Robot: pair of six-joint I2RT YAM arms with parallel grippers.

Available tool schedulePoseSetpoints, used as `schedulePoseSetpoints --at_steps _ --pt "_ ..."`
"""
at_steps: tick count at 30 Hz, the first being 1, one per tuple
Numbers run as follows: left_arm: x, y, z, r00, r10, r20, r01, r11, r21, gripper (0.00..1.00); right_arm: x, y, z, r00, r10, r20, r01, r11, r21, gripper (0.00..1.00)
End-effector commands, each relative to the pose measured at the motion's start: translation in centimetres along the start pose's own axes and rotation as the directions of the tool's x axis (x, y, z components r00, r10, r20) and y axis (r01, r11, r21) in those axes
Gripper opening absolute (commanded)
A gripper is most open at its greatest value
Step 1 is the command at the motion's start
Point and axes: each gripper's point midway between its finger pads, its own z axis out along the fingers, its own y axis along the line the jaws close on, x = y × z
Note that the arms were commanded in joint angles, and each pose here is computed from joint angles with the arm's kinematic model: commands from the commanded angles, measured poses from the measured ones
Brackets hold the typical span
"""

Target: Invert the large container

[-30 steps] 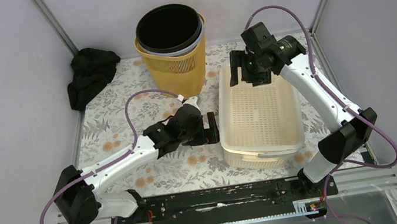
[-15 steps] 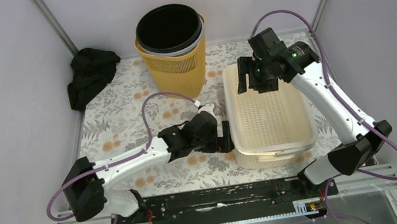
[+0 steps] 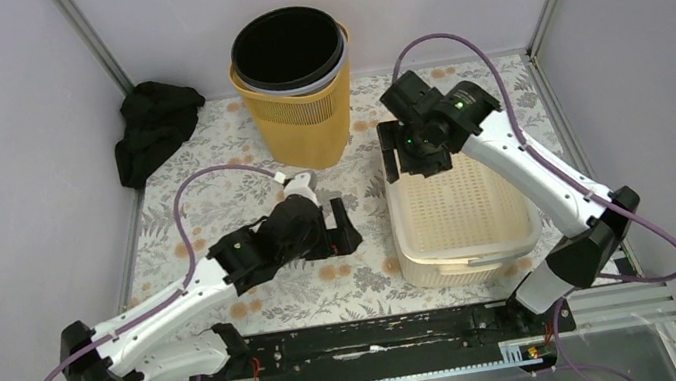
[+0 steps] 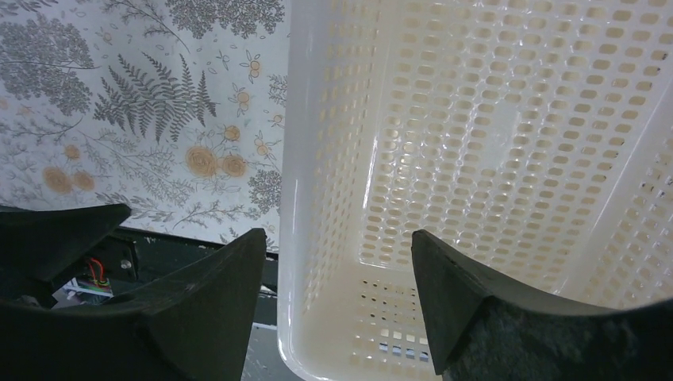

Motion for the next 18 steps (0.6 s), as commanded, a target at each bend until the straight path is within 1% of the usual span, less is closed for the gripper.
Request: schedulePoseSetpoints --at_steps 1,5,9,12,18 --pt "0.1 3.0 -1.0 0.998 -0.051 0.026 0.053 0.997 -0.059 1.00 -0.4 0.9 -0.2 1.000 0.008 0.029 -0.010 0.999 0.049 0.74" --pt "-0.3 3.9 -1.7 0.997 -0.070 0.041 0.072 0.996 -0.049 1.00 -0.1 2.0 1.0 1.000 -0.008 0.021 0.006 0.996 0.086 0.74" --pt "-0.1 4.4 -1.9 0.997 -0.068 0.039 0.070 0.997 -0.044 1.00 0.0 2.2 2.5 1.000 -0.018 0.007 0.017 0.990 0.140 0.68" --pt "0.0 4.8 -2.0 0.997 -0.071 0.043 0.073 0.996 -0.045 1.00 0.0 1.9 3.4 1.000 -0.026 0.001 0.025 0.983 0.179 0.61" --pt "0.4 5.2 -2.0 0.997 -0.072 0.040 0.074 0.996 -0.050 1.00 0.1 1.3 4.8 0.999 -0.038 -0.011 0.039 0.972 0.230 0.59"
